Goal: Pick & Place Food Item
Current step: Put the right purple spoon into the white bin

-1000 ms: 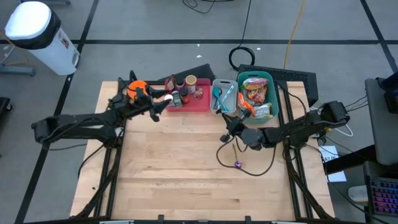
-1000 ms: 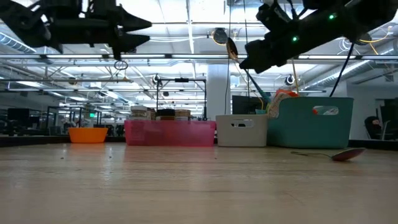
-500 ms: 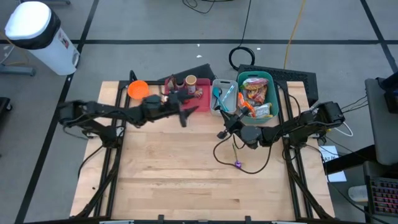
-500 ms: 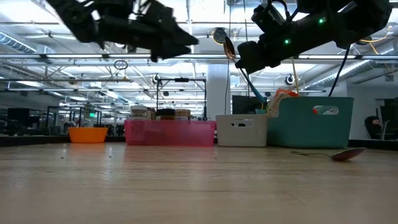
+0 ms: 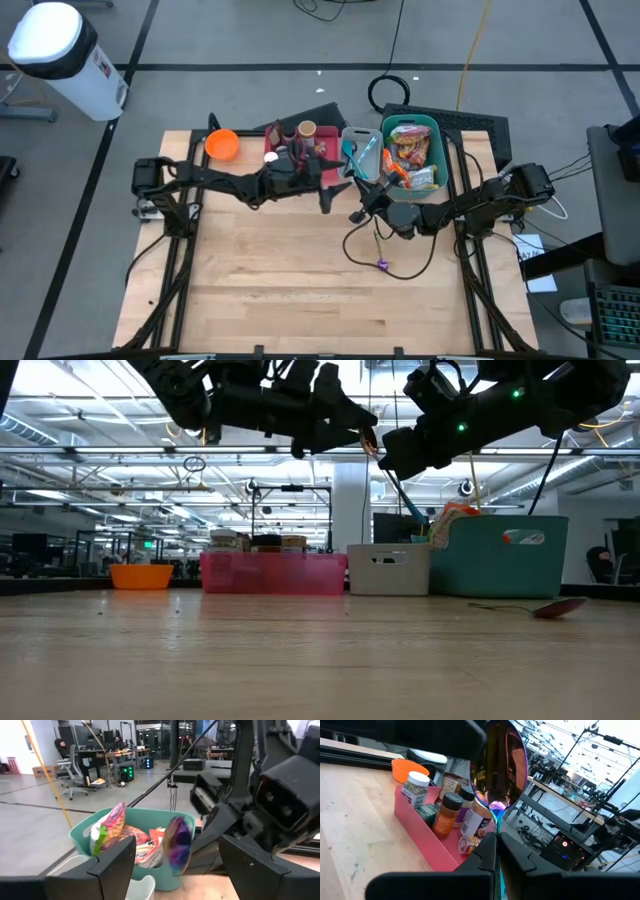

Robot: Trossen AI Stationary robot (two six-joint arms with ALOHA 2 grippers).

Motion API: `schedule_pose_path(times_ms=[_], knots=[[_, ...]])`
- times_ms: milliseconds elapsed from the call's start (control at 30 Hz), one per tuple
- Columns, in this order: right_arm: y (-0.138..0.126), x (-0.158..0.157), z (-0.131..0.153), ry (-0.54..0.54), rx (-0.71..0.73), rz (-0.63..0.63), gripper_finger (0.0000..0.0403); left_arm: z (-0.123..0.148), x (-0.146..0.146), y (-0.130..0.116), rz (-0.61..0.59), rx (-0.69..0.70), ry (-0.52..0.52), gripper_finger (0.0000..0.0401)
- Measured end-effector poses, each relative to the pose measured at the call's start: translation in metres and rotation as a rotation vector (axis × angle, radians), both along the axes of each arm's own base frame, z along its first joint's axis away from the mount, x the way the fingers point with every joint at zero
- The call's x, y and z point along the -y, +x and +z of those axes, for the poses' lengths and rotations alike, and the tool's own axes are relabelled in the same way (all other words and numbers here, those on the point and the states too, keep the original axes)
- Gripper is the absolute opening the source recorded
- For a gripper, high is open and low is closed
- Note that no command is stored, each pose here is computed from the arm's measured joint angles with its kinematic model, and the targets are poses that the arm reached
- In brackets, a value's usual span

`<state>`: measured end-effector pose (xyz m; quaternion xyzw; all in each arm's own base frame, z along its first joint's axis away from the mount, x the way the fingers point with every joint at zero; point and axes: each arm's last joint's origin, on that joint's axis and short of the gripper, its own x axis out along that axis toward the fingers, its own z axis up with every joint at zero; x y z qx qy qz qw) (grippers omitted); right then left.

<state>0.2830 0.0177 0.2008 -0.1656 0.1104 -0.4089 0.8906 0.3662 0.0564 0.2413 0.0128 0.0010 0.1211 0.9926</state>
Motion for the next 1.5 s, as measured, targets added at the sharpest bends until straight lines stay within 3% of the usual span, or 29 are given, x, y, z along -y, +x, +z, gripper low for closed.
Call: schedule_pose_path(times_ms=[200,300,433,667,933,1167,1333,1500], knots=[[0.0,0.0,0.0,-0.003,-0.004,0.003,0.0,0.002,0.004,0.003,-0.002,0.0,0.033,0.0278],[0.0,0.0,0.0,-0.003,-0.003,0.003,0.0,0.002,0.001,0.003,0.025,0.003,0.017,0.0254],[0.0,0.0,0.0,-0.002,-0.003,0.004,0.0,0.001,-0.003,0.002,0.047,0.006,0.0,0.0183],[0.0,0.0,0.0,0.002,0.003,0.014,0.0,0.001,-0.006,0.002,0.058,0.006,-0.013,0.0019],[-0.001,-0.003,0.007,0.073,0.089,0.079,0.0025,0.009,-0.007,-0.004,0.077,-0.042,0.096,0.0006],[-0.027,-0.013,0.046,0.193,0.218,0.26,0.0119,0.038,-0.021,-0.023,0.128,-0.07,0.163,0.0005],[-0.052,-0.016,0.068,0.233,0.234,0.331,0.0186,0.051,-0.045,-0.013,0.058,-0.189,0.136,0.0004],[-0.064,-0.018,0.074,0.236,0.225,0.351,0.0223,0.056,-0.068,0.007,0.077,-0.239,0.163,0.0004]])
